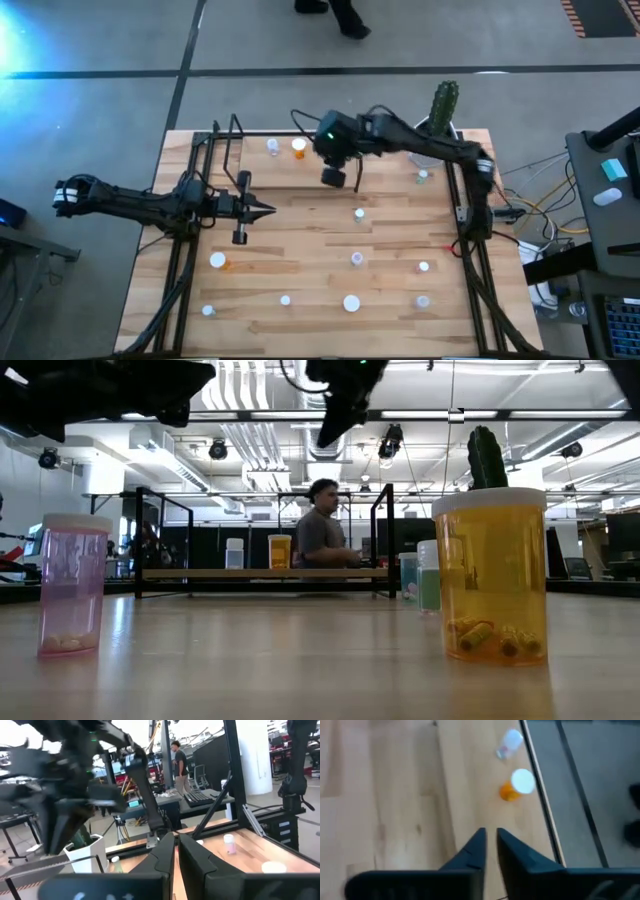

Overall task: Pick and place medicine bottles onto shelf by color
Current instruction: Put the middle green pill bottle on the shelf

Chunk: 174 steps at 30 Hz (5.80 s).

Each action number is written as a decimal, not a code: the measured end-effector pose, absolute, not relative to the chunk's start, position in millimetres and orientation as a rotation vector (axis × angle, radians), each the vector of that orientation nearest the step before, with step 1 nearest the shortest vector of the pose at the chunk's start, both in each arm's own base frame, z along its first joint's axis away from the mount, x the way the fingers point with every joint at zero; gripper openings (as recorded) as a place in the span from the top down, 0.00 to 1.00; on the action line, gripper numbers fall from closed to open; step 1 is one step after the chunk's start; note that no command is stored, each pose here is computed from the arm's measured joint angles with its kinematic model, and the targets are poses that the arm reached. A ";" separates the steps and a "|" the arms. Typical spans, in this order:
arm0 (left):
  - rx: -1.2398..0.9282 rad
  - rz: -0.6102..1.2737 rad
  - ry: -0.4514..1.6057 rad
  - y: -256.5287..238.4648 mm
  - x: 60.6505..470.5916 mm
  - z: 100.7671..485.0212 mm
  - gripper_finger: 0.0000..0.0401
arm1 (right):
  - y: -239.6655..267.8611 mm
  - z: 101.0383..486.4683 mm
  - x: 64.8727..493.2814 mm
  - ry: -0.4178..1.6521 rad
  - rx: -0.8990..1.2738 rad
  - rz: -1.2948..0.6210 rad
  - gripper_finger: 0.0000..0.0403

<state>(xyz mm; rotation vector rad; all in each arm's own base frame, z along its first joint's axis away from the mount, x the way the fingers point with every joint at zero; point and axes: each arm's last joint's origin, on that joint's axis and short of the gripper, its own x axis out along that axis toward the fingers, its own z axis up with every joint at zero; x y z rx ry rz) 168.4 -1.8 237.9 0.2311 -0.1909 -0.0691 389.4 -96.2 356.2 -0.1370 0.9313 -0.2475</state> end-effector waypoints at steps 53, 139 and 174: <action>0.053 0.137 0.292 13.2 396.8 143.2 0.46 | 23.4 115.6 211.0 0.547 0.018 -0.327 0.98; 0.074 0.269 0.453 47.8 379.1 208.9 0.74 | 23.6 131.9 200.8 0.519 0.004 -0.284 0.98; -0.091 0.791 0.345 160.3 345.8 170.1 0.74 | 25.7 133.1 201.1 0.500 -0.003 -0.270 0.98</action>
